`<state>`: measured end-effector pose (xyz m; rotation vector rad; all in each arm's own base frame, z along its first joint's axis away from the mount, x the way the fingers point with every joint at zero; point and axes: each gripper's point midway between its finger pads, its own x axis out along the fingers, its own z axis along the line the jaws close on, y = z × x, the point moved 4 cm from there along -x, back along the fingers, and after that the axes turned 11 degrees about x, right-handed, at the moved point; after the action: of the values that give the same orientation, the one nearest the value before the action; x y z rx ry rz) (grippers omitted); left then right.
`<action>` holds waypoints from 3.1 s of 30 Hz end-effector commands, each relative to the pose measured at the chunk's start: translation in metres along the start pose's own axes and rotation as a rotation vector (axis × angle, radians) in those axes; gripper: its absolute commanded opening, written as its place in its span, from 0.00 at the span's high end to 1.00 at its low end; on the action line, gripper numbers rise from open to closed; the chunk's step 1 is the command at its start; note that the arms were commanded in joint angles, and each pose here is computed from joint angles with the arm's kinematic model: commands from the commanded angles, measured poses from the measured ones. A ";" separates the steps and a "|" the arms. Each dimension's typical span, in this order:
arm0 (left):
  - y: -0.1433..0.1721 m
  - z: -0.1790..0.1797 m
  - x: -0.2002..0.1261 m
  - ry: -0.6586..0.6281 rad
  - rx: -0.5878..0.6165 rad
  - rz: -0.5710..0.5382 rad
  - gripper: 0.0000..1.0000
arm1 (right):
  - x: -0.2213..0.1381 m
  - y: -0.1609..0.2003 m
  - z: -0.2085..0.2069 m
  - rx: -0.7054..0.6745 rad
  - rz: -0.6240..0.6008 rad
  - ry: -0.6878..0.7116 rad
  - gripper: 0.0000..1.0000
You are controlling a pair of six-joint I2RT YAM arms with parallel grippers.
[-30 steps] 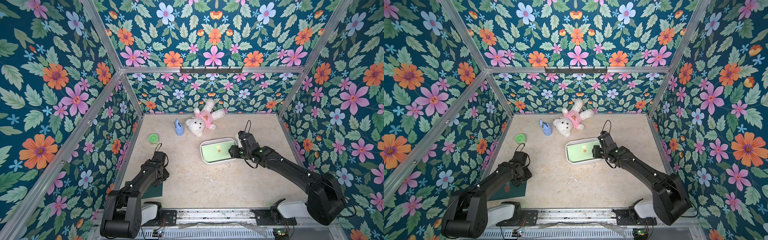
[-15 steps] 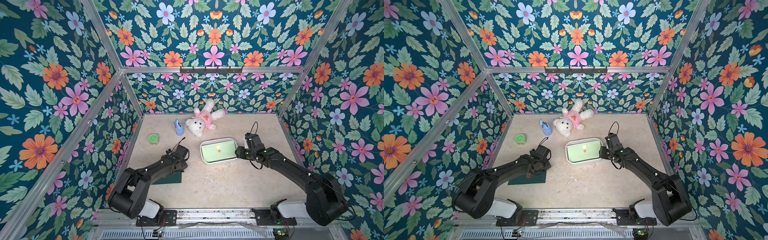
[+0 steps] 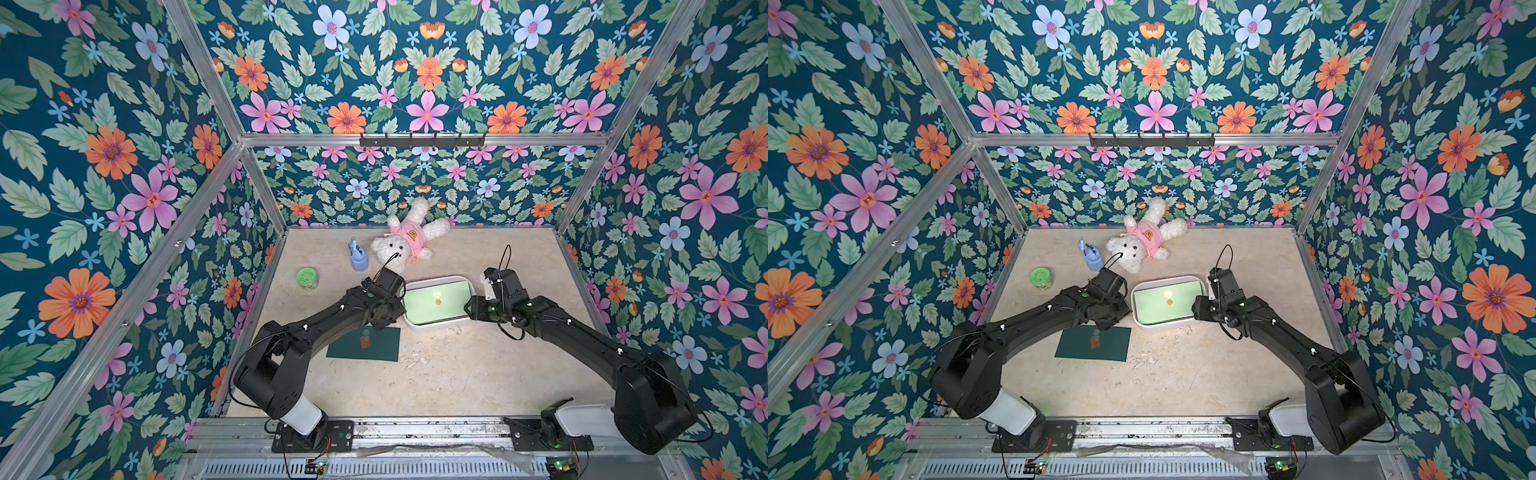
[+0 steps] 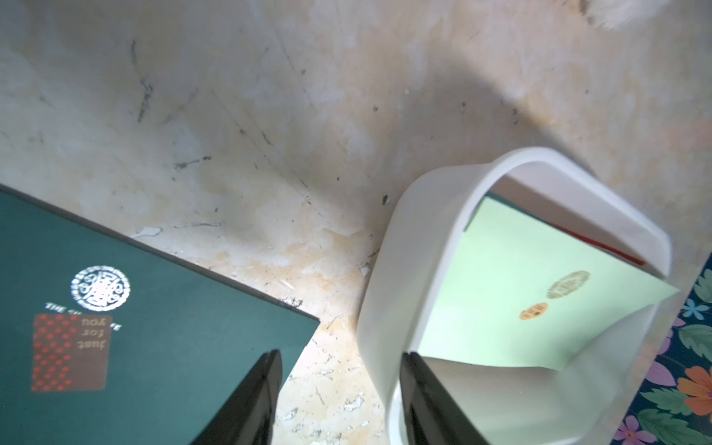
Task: Put the sealed envelopes into the storage box
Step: Move the envelope to the center of the board, then adjust the storage box at the center of the board, then pick up the envelope from the center of the board.
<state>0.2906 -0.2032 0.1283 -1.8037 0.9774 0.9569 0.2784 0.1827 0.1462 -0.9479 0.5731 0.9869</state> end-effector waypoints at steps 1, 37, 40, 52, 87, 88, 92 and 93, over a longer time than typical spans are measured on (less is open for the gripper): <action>-0.006 0.022 -0.011 -0.095 0.095 0.006 0.43 | 0.000 0.009 0.020 0.010 0.011 -0.064 0.44; -0.023 0.137 -0.003 -0.192 0.354 0.170 0.50 | 0.051 0.101 0.095 -0.112 0.296 -0.189 0.78; -0.019 0.142 0.000 -0.209 0.350 0.184 0.51 | 0.063 0.087 0.095 -0.084 0.246 -0.181 0.80; 0.009 0.149 0.010 -0.189 0.303 0.220 0.53 | 0.079 0.042 0.077 -0.023 0.158 -0.124 0.81; 0.026 0.156 0.019 -0.201 0.383 0.190 0.48 | 0.079 0.105 0.125 0.144 0.204 -0.291 0.46; 0.032 0.157 0.019 -0.200 0.380 0.201 0.48 | 0.080 0.105 0.124 0.152 0.203 -0.292 0.45; 0.057 0.141 0.017 -0.208 0.430 0.239 0.48 | 0.084 0.108 0.120 0.168 0.211 -0.281 0.45; 0.062 0.138 0.016 -0.209 0.427 0.255 0.48 | 0.084 0.109 0.119 0.169 0.215 -0.277 0.45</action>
<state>0.2402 -0.0928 0.0545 -1.2331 1.0755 0.8833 0.2178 0.3443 0.0936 -0.6196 0.5380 1.2277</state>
